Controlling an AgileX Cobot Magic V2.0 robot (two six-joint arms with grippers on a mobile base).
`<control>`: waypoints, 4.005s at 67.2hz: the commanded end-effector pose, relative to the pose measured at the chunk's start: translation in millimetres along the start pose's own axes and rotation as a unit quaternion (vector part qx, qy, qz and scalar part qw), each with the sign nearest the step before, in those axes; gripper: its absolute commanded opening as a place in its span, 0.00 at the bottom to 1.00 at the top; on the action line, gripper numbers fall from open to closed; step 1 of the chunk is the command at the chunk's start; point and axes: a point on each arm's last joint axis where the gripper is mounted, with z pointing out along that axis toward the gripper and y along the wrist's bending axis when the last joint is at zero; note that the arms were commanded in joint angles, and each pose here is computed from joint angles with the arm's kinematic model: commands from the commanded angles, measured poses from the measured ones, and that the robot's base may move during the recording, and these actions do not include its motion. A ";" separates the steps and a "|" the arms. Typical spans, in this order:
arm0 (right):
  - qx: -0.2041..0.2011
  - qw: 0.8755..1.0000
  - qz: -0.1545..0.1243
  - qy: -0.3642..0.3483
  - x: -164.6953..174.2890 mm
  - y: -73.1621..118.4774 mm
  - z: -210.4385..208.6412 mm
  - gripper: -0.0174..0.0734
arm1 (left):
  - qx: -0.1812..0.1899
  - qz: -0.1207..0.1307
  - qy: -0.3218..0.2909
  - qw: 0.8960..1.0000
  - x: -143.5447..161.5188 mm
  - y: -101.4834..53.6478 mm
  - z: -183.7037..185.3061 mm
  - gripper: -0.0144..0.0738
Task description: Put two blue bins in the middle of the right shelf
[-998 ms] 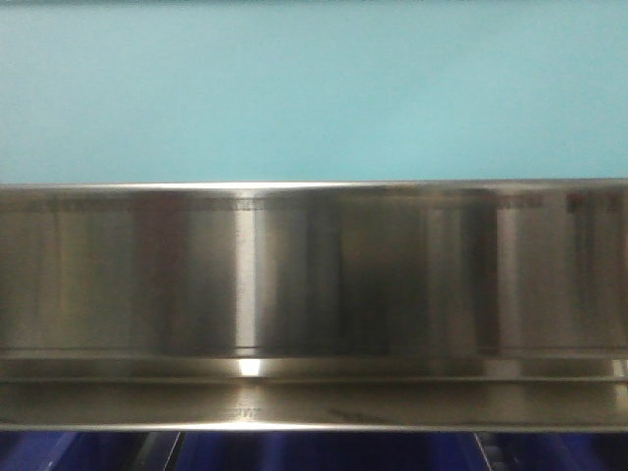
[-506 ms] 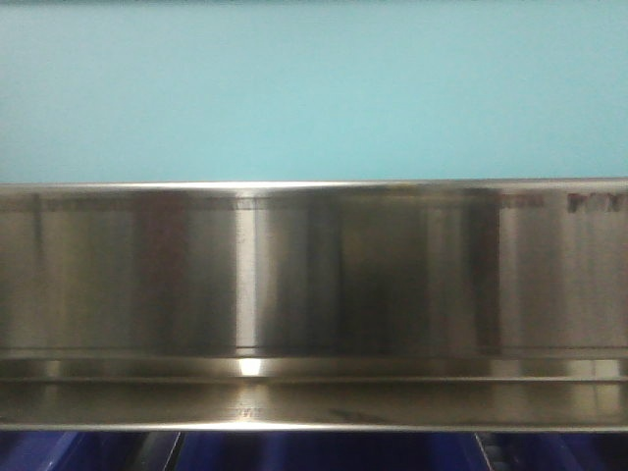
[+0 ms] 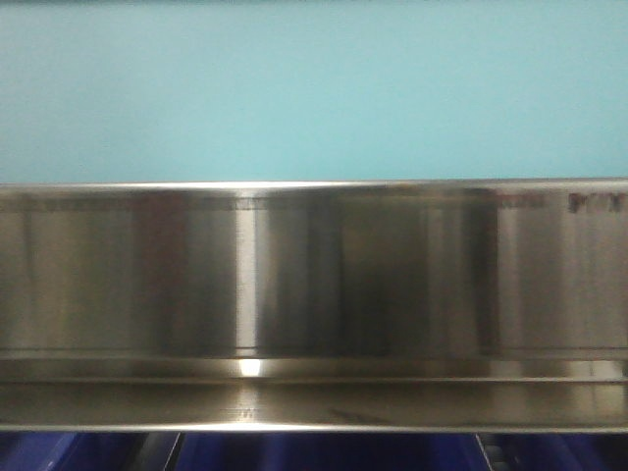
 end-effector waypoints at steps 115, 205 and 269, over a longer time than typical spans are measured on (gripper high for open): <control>-0.044 0.997 0.018 -0.069 -26.2 10.2 12.1 0.02 | 0.023 -0.042 -0.027 0.998 -5.3 -9.2 -7.6 0.04; -0.046 0.978 0.019 -0.205 -59.9 5.3 -67.6 0.02 | 0.058 -0.038 -0.289 0.955 -39.0 -10.7 -129.0 0.04; -0.046 0.978 0.019 -0.205 -59.9 5.3 -67.6 0.02 | 0.058 -0.038 -0.293 0.954 -39.6 -10.7 -129.4 0.04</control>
